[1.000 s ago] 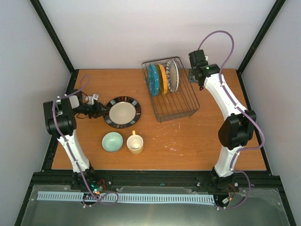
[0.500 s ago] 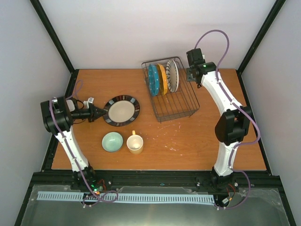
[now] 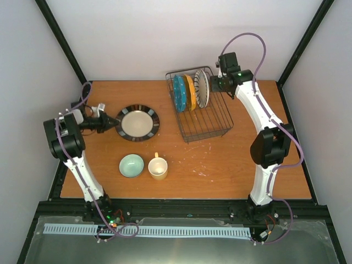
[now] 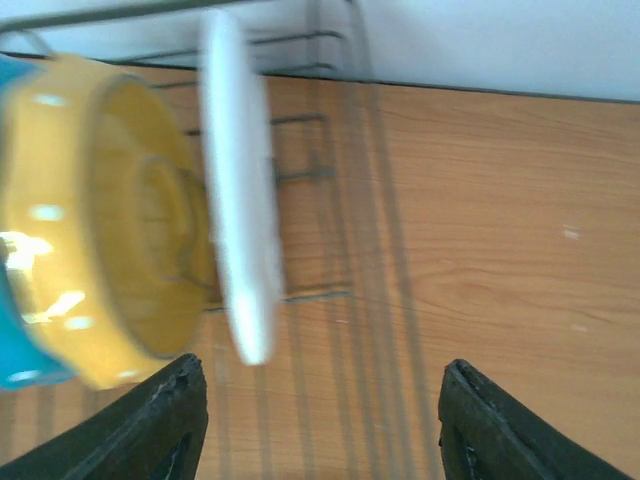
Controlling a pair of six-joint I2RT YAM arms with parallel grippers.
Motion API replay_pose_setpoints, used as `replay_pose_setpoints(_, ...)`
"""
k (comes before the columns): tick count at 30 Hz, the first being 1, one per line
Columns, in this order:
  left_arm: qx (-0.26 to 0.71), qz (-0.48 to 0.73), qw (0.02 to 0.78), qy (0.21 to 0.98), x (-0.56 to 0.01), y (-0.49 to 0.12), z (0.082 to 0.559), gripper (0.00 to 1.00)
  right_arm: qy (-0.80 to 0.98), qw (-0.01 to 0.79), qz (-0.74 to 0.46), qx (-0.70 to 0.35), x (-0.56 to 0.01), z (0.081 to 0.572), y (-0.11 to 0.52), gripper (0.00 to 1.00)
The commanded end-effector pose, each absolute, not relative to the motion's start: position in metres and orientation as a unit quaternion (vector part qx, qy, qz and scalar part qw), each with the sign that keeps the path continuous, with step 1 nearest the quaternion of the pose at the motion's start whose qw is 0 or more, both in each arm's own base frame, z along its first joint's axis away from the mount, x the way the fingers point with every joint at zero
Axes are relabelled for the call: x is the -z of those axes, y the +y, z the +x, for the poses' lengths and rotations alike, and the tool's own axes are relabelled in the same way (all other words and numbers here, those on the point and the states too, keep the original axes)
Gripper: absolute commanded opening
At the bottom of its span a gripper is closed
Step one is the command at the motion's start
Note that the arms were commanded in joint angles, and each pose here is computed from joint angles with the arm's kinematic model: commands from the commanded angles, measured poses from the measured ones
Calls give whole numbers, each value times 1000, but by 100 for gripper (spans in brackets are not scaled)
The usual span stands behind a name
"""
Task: Load the mixed dishes into the dish rack
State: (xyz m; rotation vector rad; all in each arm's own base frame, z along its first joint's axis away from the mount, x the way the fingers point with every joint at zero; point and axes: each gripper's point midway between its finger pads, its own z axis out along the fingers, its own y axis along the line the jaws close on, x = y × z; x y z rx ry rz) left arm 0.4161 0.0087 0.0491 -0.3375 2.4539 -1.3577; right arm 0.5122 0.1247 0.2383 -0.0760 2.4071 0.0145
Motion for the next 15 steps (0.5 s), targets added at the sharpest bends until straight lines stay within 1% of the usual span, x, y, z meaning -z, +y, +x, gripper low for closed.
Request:
replay_pose_setpoints(1,482,-57,270,832,-174,11,458,1,904,375,-132,-160,-273,506,193,65)
replay_pose_setpoints(4,486,-28,303,819,-226,-1,467,1,874,349,-190,-281,-282,488,235,75)
replay_pose_setpoints(6,495,-7,317,809,-255,-14,470,1,855,309,-214,-357,-281,475,258,76)
replay_pose_setpoints(9,524,20,330,785,-291,-30,469,1,831,246,-229,-443,-278,461,281,77)
replay_pose_setpoints(15,556,55,347,753,-332,-44,459,1,776,205,-231,-551,-298,452,304,77)
